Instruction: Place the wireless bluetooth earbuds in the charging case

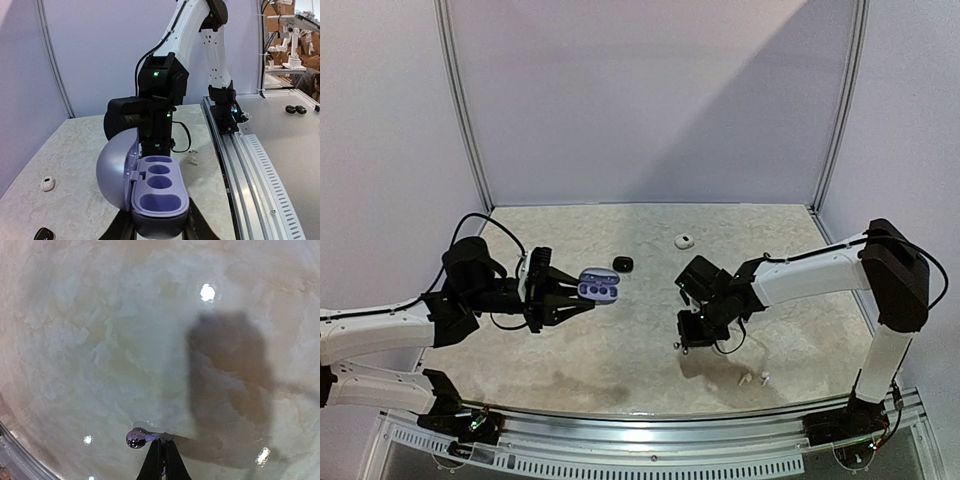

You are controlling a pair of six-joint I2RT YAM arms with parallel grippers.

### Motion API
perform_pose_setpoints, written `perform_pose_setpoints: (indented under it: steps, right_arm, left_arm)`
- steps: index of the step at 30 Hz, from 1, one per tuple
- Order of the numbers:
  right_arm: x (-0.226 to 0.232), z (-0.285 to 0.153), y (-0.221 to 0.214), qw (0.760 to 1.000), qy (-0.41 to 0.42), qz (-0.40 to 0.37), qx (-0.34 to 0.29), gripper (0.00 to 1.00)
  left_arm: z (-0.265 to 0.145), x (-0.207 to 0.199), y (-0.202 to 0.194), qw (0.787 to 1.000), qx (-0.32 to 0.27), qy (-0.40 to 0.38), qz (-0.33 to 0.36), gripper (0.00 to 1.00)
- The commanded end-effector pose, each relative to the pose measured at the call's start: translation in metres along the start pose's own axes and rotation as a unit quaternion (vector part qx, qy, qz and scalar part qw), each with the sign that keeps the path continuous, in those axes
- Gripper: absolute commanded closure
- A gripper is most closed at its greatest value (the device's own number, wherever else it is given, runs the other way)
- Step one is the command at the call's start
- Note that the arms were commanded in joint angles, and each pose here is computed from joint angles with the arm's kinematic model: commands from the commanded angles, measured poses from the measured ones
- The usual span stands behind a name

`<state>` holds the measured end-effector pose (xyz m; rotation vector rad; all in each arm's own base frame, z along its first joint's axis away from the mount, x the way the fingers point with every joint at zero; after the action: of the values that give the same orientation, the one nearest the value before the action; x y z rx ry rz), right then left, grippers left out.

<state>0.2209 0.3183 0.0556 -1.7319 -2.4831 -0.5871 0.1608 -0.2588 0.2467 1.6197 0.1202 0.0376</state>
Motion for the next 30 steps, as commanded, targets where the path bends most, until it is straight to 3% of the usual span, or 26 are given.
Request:
perform_pose_setpoints:
  steps: [1,9,18,30]
  right_arm:
    - [0.012,0.013,-0.002,0.999,0.03,0.016,0.013,1.0]
    - [0.017,0.015,-0.013,0.997,0.039,-0.016,0.065,0.87]
    - [0.024,0.014,-0.015,0.992,0.054,-0.047,0.1,0.87]
    - [0.026,0.029,-0.028,0.988,0.075,-0.023,0.134,0.93]
  left_arm:
    - [-0.003,0.001,-0.002,1.0,0.001,0.008,0.007,1.0]
    - [-0.003,0.001,-0.003,1.0,0.001,0.009,0.008,1.0]
    - [-0.004,0.001,-0.003,1.0,0.002,0.011,0.008,1.0]
    - [-0.003,0.002,-0.003,1.0,0.003,0.011,0.009,1.0]
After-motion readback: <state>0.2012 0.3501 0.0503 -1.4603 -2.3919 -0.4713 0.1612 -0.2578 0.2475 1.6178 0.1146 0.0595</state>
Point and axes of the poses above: each gripper's point midway between its finger pads, its own z axis out along the fingers, its own x axis along the line the jaws close on, y = z × x, the point moved 4 cm from there along -z, back along the fingers, and after that the axes turned 11 degrees about -z, right-handed, at the moved point
